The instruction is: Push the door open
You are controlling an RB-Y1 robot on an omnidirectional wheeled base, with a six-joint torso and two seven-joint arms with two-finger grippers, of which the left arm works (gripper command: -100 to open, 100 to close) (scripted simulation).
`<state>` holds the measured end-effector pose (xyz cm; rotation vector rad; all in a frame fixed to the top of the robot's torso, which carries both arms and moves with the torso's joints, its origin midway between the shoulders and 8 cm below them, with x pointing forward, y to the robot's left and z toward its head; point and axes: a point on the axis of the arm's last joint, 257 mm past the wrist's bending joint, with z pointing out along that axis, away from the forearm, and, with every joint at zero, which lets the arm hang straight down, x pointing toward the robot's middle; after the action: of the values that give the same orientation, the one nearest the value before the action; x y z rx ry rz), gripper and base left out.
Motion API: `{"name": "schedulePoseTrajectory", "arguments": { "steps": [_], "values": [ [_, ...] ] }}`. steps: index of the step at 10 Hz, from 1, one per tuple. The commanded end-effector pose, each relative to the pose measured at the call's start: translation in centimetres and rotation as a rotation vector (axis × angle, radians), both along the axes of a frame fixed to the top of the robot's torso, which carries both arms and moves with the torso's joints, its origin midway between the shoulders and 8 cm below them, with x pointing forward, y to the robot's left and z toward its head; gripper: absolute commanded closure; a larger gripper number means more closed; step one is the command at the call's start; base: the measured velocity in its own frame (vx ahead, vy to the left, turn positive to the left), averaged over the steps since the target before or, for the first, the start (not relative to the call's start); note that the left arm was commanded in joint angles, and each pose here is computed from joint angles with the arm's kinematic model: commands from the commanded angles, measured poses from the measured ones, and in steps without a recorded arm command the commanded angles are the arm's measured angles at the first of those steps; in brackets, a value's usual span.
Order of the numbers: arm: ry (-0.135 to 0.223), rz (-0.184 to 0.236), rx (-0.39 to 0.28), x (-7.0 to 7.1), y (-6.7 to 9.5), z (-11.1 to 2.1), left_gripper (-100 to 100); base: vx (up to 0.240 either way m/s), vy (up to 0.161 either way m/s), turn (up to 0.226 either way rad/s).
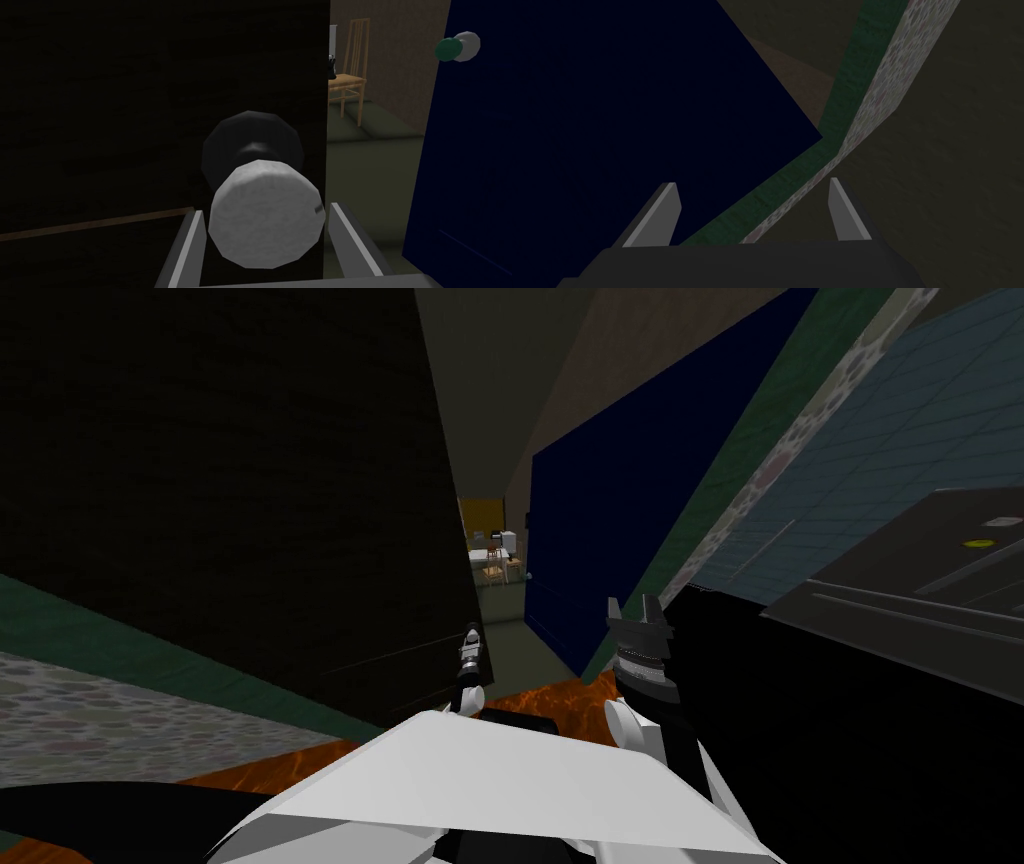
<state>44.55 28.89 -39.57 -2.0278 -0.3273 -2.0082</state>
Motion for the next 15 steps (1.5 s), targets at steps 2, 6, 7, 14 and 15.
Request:
{"name": "schedulePoseTrajectory", "arguments": {
  "steps": [2, 6, 7, 14, 15],
  "values": [
    [-0.011, 0.102, 0.017, -1.8, 4.9, 0.3, 100, 0.19, 0.026, -0.136],
    [-0.014, 0.173, 0.018, -3.1, 7.9, 0.4, 100, 0.132, 0.003, -0.066],
    [-0.014, 0.173, 0.018, -3.1, 7.9, 0.4, 100, 0.032, 0.002, 0.006],
    [-0.019, 0.305, 0.017, -6.0, 12.8, 0.6, 100, 0.079, 0.007, -0.064],
    [-0.019, 0.324, 0.016, -6.4, 13.4, 0.6, 100, 0.123, 0.014, -0.065]
  ]
}}
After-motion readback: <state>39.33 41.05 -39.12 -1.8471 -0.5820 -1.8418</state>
